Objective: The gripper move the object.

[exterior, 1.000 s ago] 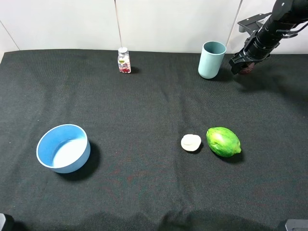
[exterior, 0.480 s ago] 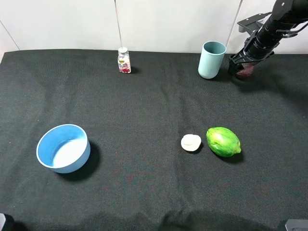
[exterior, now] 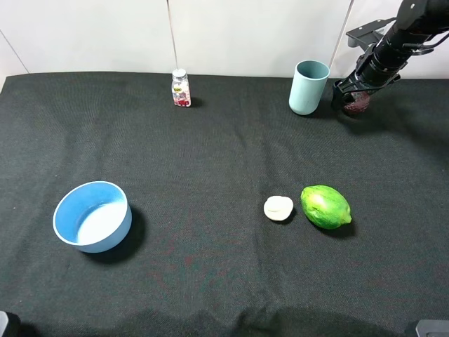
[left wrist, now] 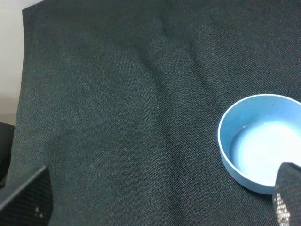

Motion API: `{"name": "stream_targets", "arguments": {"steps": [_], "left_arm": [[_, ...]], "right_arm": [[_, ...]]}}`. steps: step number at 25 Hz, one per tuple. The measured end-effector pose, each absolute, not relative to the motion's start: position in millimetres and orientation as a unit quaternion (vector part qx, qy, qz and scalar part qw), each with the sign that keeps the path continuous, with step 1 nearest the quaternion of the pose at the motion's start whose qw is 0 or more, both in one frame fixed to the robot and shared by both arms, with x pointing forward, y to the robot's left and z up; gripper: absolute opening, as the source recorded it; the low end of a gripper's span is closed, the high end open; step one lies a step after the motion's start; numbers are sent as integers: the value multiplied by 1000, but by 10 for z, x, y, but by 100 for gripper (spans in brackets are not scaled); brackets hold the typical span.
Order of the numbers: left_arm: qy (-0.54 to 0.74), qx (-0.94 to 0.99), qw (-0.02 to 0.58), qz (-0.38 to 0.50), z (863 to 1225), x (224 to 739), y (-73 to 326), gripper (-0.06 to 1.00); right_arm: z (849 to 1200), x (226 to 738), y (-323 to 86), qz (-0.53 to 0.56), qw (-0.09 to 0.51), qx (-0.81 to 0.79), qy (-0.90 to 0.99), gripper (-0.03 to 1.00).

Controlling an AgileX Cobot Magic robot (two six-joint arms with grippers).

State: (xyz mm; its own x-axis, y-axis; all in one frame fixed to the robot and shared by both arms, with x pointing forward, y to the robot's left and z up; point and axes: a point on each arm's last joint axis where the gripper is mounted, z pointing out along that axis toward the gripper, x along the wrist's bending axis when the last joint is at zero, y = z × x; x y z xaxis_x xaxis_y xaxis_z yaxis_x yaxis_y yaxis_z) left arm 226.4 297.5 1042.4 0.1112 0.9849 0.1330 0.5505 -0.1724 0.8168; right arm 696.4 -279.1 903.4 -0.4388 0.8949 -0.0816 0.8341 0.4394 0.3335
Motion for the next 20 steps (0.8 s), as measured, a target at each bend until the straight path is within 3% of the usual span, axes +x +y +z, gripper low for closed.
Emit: {"name": "stream_targets", "arguments": {"steps": [5,20], "left_arm": [[565,679,307,354,10424,2264,2975,99],[565,679,307,354,10424,2264,2975,99]], "right_arm": [[9059,6960,-2791,123,125,515,839,69],[9586,6758,-2773,119,95,514,844,69]]}}
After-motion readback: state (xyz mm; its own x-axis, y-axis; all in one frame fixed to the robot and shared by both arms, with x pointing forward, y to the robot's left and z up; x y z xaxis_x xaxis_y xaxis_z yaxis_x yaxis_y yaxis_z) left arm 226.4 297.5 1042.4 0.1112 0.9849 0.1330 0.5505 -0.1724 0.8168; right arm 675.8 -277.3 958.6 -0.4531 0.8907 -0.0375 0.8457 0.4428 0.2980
